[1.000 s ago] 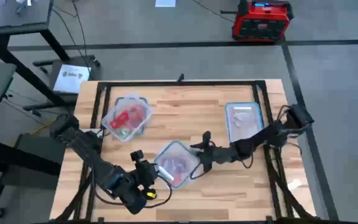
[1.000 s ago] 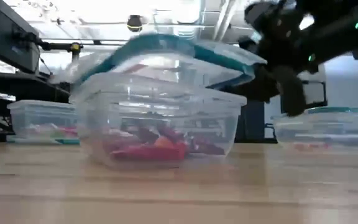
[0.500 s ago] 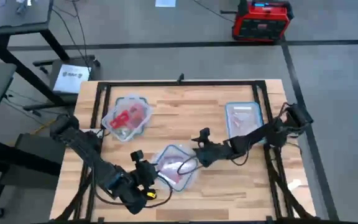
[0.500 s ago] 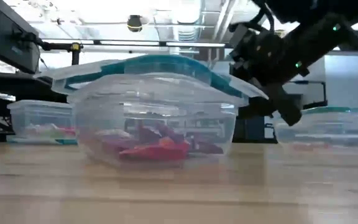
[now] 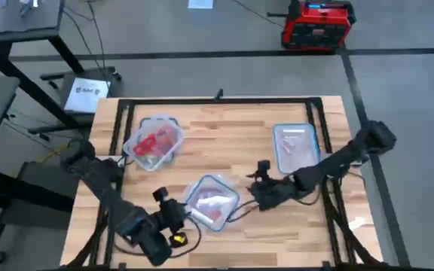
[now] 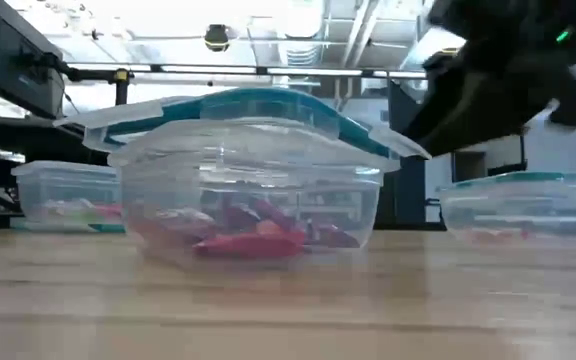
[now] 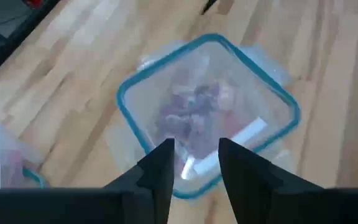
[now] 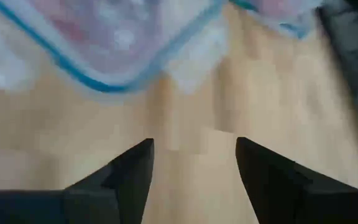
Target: Sort candy
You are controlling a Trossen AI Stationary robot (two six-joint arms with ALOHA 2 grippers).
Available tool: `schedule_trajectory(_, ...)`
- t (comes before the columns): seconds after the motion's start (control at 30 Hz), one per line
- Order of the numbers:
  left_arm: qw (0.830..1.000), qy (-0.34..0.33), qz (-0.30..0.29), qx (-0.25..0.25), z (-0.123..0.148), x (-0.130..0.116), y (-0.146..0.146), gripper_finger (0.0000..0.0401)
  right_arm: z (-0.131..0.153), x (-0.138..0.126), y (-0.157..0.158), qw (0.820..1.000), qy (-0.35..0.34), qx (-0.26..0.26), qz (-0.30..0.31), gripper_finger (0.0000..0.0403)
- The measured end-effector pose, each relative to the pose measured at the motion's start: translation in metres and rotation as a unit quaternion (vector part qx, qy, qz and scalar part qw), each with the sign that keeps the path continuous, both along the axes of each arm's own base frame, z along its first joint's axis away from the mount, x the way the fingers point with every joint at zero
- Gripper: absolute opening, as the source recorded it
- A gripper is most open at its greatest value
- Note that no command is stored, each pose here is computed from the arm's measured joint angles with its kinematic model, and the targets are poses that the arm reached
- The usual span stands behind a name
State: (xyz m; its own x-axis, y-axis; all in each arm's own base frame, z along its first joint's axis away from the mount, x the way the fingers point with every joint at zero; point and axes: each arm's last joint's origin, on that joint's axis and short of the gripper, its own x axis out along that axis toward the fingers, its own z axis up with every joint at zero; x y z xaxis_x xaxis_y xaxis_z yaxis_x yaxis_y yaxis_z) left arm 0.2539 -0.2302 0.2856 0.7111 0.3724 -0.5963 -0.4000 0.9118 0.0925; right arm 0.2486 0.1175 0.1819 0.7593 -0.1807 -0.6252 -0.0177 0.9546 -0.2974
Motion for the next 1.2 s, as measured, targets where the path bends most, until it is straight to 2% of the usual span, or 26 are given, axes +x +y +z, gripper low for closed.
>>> schedule_trajectory(0.13, 0.999, 0.012, 0.035, 0.019, -0.007, -0.004, 0.005, 0.0110, -0.004, -0.010, 0.021, 0.996, -0.007, 0.079, 0.041, 0.0214)
schedule_trajectory(0.27, 0.994, 0.023, 0.102, 0.028, -0.019, -0.017, 0.010, 0.0110, -0.005, -0.023, 0.039, 0.992, -0.004, 0.116, 0.046, 0.0214)
schedule_trajectory(0.33, 0.990, 0.016, 0.136, 0.029, -0.029, -0.025, 0.012, 0.0110, -0.005, -0.026, 0.043, 0.991, -0.014, 0.132, 0.027, 0.0214)
schedule_trajectory(0.43, 0.985, 0.007, 0.173, -0.001, -0.057, -0.035, 0.015, 0.0110, -0.006, -0.028, 0.047, 0.989, -0.027, 0.144, 0.004, 0.0214)
schedule_trajectory(0.57, 0.982, 0.013, 0.183, -0.040, -0.088, -0.040, 0.016, 0.0110, -0.016, -0.023, 0.050, 0.986, -0.026, 0.162, -0.017, 0.0214)
schedule_trajectory(0.7, 0.984, 0.042, 0.163, -0.054, -0.105, -0.042, 0.016, 0.0110, -0.028, -0.015, 0.057, 0.978, -0.038, 0.200, -0.038, 0.0214)
schedule_trajectory(0.87, 0.986, 0.026, 0.138, -0.084, -0.110, -0.043, 0.007, 0.0110, -0.038, -0.004, 0.064, 0.972, -0.032, 0.229, -0.048, 0.0214)
schedule_trajectory(0.97, 0.985, 0.001, 0.086, -0.147, -0.108, -0.036, -0.012, 0.0110, -0.041, 0.002, 0.062, 0.970, -0.016, 0.239, -0.046, 0.0214)
schedule_trajectory(1.07, 0.976, -0.039, 0.022, -0.215, -0.100, -0.026, -0.032, 0.0110, -0.043, 0.004, 0.057, 0.972, -0.011, 0.230, -0.054, 0.0214)
schedule_trajectory(1.2, 0.959, -0.115, -0.057, -0.254, -0.081, -0.010, -0.048, 0.0110, -0.044, 0.005, 0.053, 0.973, -0.005, 0.222, -0.060, 0.0214)
